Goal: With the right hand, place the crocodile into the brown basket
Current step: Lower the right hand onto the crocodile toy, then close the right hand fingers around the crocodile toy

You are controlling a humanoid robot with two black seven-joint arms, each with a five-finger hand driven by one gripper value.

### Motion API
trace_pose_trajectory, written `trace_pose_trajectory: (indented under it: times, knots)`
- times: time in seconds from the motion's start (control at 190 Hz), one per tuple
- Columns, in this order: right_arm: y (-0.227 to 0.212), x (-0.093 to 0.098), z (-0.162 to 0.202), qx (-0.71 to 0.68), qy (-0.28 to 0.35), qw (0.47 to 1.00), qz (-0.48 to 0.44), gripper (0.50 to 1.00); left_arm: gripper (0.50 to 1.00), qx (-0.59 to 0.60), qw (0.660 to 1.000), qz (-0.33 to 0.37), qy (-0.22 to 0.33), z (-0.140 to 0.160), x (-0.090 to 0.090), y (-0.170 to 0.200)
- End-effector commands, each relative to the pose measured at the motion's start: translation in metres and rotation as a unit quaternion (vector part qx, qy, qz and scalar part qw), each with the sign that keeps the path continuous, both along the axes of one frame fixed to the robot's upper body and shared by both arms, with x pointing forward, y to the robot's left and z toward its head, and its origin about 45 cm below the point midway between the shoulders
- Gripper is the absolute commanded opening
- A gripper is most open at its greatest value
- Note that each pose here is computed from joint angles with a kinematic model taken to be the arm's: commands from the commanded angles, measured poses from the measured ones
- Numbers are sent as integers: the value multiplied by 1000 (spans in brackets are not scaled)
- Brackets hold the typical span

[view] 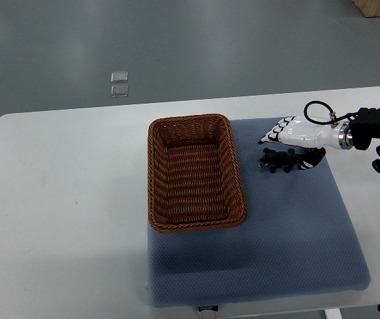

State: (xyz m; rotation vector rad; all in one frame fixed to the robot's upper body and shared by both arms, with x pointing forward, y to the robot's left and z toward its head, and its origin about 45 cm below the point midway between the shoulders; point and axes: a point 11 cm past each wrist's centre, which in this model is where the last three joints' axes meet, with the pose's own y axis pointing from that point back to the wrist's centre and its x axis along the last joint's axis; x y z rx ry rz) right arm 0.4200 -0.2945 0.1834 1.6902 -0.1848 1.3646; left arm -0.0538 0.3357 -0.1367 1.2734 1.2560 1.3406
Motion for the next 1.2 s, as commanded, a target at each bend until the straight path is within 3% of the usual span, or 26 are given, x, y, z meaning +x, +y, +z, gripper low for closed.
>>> trace_pose_trajectory:
  times: [0.0,0.904,1.104,1.193]
  knots:
    - [-1,0,-1,-2,-5,1000,2,932,1000,0,1000,0,0,0,0,0]
    - [8,1,-16,-23,-14,999,17,913,1000,0,1000,0,0,0,0,0]
    - [8,1,-17,-24,-14,999,18,856,1000,0,1000,0,0,0,0,0]
    - [8,0,-18,-25,-12,999,18,799,1000,0,1000,0,0,0,0,0]
